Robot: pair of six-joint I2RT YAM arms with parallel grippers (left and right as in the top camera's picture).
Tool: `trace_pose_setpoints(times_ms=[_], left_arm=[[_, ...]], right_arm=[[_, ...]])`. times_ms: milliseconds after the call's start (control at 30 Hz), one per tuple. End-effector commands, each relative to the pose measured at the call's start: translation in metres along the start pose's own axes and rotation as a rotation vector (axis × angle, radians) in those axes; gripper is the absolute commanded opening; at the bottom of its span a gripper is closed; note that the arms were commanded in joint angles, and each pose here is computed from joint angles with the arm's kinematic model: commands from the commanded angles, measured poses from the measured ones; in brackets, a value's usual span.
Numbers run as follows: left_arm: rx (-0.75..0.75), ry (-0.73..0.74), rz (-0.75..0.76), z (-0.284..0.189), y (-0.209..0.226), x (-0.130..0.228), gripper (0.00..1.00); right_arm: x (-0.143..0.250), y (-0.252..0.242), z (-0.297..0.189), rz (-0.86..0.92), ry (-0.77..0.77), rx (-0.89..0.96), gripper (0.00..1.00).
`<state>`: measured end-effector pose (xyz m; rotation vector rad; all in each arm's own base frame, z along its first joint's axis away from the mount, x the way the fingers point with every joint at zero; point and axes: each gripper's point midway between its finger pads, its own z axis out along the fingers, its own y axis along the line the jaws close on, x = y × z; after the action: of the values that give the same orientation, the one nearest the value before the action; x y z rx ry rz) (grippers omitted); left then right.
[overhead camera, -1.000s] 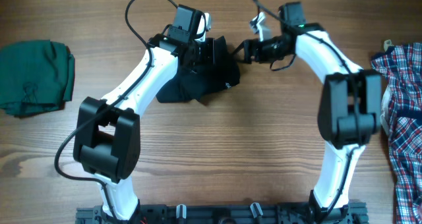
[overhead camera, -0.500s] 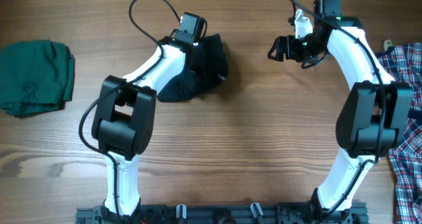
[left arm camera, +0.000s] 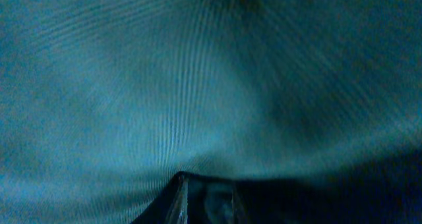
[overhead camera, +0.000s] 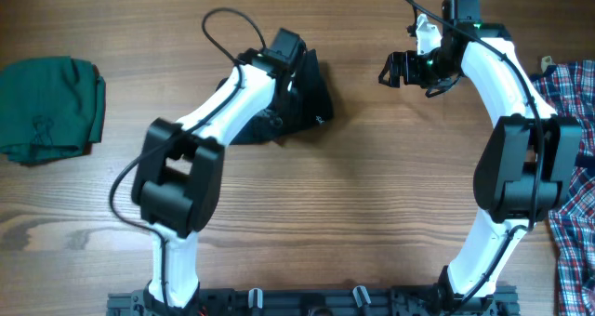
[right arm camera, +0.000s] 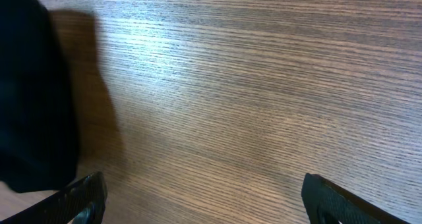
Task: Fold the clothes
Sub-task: 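Lift the black bundle with the left gripper and carry it left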
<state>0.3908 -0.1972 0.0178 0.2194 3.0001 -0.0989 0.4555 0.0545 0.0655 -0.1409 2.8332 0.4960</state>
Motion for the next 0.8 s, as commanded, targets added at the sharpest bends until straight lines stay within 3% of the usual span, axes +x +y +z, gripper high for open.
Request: trace_pose_setpoints(times_ms=[0, 100, 167, 233, 333, 400, 467, 567, 667, 767], left_arm=[[-0.005, 0.061, 0.017, 0.021, 0.002, 0.012, 0.24], [-0.109, -0.116, 0.062, -0.042, 0.013, -0.031, 0.29], [-0.084, -0.233, 0.142, -0.084, 0.0, -0.053, 0.36], [-0.065, -0.369, 0.333, -0.122, -0.026, -0.07, 0.63], [-0.057, -0.363, 0.597, -0.106, -0.058, -0.065, 0.86], [0.001, -0.32, 0.647, -0.084, -0.079, -0.055, 0.89], [0.019, -0.302, 0.62, -0.068, -0.095, -0.05, 0.89], [-0.137, -0.353, 0.369, -0.053, -0.09, -0.058, 0.89], [-0.155, -0.378, 0.197, -0.042, -0.093, -0.058, 0.89], [-0.323, -0.439, 0.063, -0.032, -0.072, -0.061, 0.93]], right_arm=[[-0.004, 0.0, -0.005, -0.022, -0.015, 0.02, 0.96], [-0.004, 0.0, -0.005, -0.023, -0.015, 0.02, 0.96], [-0.004, -0.001, -0.005, -0.022, -0.014, 0.02, 0.96], [-0.002, -0.016, -0.011, 0.014, -0.012, 0.054, 1.0], [-0.002, -0.067, -0.031, 0.194, -0.057, 0.102, 1.0], [0.002, -0.099, -0.043, 0.255, -0.077, 0.136, 1.0], [0.008, -0.132, -0.054, 0.312, -0.095, 0.197, 1.0], [0.014, -0.169, -0.07, 0.38, -0.137, 0.23, 1.0], [0.015, -0.178, -0.074, 0.389, -0.151, 0.238, 1.0], [0.014, -0.178, -0.074, 0.386, -0.156, 0.239, 1.0]])
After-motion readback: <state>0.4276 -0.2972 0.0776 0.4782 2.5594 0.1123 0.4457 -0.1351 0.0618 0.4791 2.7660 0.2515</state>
